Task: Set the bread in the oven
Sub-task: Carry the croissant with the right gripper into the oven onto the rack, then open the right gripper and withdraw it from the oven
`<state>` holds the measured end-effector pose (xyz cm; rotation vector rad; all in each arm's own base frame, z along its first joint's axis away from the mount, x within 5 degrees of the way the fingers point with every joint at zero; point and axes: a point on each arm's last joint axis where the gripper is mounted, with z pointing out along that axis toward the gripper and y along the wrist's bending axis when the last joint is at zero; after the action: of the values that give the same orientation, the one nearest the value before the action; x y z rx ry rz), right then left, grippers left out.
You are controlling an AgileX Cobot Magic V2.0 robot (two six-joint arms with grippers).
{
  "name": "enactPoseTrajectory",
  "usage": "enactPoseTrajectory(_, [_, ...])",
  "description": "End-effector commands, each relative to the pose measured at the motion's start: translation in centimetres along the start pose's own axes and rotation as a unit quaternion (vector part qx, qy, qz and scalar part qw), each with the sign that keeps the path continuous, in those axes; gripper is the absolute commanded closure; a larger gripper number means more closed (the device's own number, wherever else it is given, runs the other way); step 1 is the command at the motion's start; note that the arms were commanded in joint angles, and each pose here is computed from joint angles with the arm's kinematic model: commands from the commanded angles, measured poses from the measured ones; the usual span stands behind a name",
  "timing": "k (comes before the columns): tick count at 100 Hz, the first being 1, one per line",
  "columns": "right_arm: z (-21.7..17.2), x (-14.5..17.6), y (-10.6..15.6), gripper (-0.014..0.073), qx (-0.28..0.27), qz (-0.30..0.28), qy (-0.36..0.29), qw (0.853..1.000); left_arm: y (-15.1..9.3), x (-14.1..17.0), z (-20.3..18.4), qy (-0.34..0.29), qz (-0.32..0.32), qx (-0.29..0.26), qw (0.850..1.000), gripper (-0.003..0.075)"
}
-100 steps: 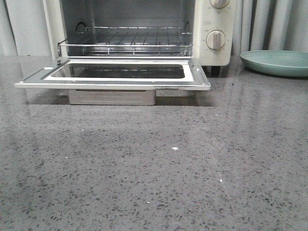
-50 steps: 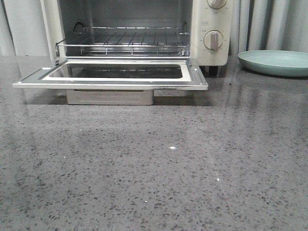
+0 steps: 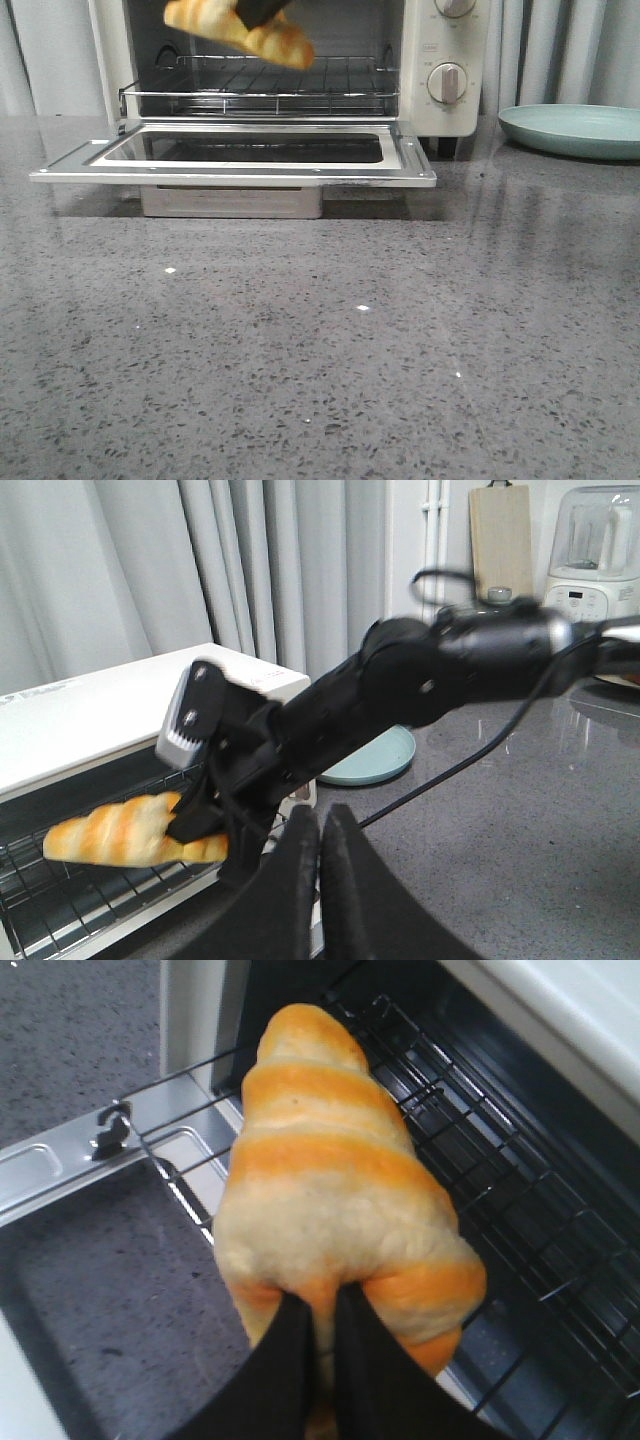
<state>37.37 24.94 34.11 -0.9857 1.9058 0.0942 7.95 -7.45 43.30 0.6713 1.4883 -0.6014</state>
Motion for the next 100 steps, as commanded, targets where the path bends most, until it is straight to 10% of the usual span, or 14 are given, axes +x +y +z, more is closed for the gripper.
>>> enactPoseTrajectory(1, [-1.9,-2.5,-2.2,0.0664,0.052,-0.024,-0.078,0.995,0.0,-1.5,-0.8,-0.044,-0.005,-0.013,0.999,0.0742])
enactPoseTrajectory(25, [-0.6,-1.2,-4.7,0.0622,0.083,-0.028,-0.062,0.994,-0.2,-1.5,-1.0,-0.042,-0.003,-0.008,0.999,0.0741])
enactPoseTrajectory(53, [-0.9,-1.3,-5.0,-0.0073,0.084,0.020,-0.067,0.994,0.0,-1.3,-1.0,-0.033,0.017,-0.016,0.999,0.0742])
enactPoseTrajectory(69, [-3.5,-2.3,-5.4,0.0078,0.082,0.104,-0.079,0.988,0.1,-1.5,-1.3,-0.041,0.021,-0.031,0.998,0.0742])
enactPoseTrajectory(88, [-8.4,-3.4,-5.3,0.0656,0.073,0.132,-0.087,0.985,0.8,-0.7,-2.5,-0.060,0.033,-0.093,0.993,0.0742])
enactPoseTrajectory(100, [-11.4,-2.8,-4.8,0.0648,0.070,0.133,-0.077,0.986,0.9,0.8,-2.9,-0.057,0.028,-0.110,0.992,0.0742])
